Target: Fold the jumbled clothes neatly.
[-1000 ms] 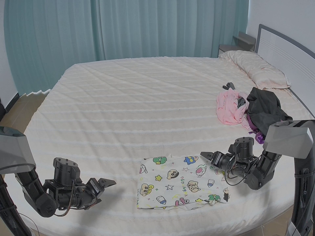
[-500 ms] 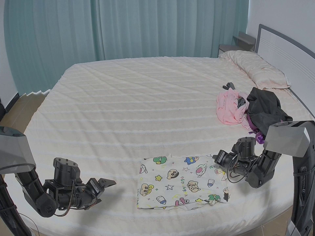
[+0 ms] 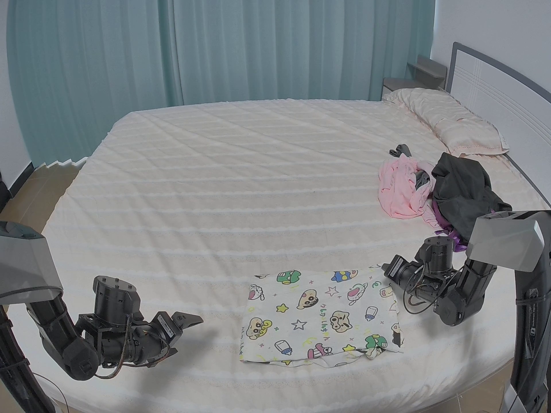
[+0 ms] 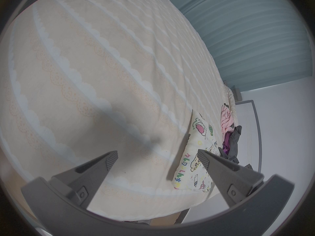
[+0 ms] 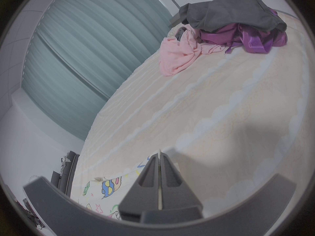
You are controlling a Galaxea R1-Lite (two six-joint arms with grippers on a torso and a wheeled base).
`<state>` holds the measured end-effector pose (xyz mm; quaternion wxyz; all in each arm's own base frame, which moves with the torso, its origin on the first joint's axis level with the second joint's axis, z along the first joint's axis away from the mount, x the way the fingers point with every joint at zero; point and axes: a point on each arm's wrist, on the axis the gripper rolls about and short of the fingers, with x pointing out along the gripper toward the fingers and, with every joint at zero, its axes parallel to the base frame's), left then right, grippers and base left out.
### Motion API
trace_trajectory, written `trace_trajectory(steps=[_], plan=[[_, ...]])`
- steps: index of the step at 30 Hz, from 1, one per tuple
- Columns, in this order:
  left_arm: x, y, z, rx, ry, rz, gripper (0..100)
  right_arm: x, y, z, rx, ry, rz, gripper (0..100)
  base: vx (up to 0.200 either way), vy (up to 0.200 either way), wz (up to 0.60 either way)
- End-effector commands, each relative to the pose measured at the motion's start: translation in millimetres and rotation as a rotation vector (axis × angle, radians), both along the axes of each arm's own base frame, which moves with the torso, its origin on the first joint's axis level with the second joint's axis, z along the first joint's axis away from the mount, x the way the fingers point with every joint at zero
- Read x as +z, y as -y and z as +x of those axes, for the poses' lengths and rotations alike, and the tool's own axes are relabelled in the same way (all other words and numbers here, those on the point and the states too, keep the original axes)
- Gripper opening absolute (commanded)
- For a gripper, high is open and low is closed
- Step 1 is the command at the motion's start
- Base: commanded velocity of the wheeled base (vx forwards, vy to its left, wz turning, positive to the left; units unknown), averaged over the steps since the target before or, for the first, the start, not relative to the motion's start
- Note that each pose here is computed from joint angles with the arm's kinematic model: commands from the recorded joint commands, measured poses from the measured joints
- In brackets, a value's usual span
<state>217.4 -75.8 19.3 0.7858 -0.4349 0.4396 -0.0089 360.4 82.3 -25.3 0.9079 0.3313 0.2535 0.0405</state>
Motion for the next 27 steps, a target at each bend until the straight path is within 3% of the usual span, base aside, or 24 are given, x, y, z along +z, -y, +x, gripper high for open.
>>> trace_trajectory(steps=[1, 5, 6, 11, 19, 27], plan=[[0.0, 0.0, 0.1, 0.001, 0.0, 0.0, 100, 0.4, 0.4, -0.3, -0.003, 0.006, 0.001, 0, 0.0, 0.0, 0.0], [0.0, 0.0, 0.1, 0.001, 0.0, 0.0, 100, 0.7, 0.7, -1.6, -0.003, 0.003, 0.0, 0, 0.0, 0.0, 0.0], [0.0, 0.0, 0.1, 0.001, 0.0, 0.0, 100, 0.2, 0.9, -2.3, -0.003, 0.0, 0.0, 100, 0.0, 0.0, 0.0], [0.1, -0.2, 0.6, 0.003, 0.001, -0.001, 100, 9.0, 1.2, -6.4, -0.001, 0.012, 0.002, 100, 0.0, 0.0, 0.0], [1.4, 1.7, 1.5, -0.006, 0.012, -0.004, 100, 50.4, 5.1, -39.5, 0.022, 0.048, -0.02, 100, 0.0, 0.0, 0.0], [1.0, 4.9, 0.0, -0.023, 0.011, -0.003, 100, 30.9, -1.4, -76.8, 0.136, -0.068, -0.124, 100, 0.0, 0.0, 0.0]])
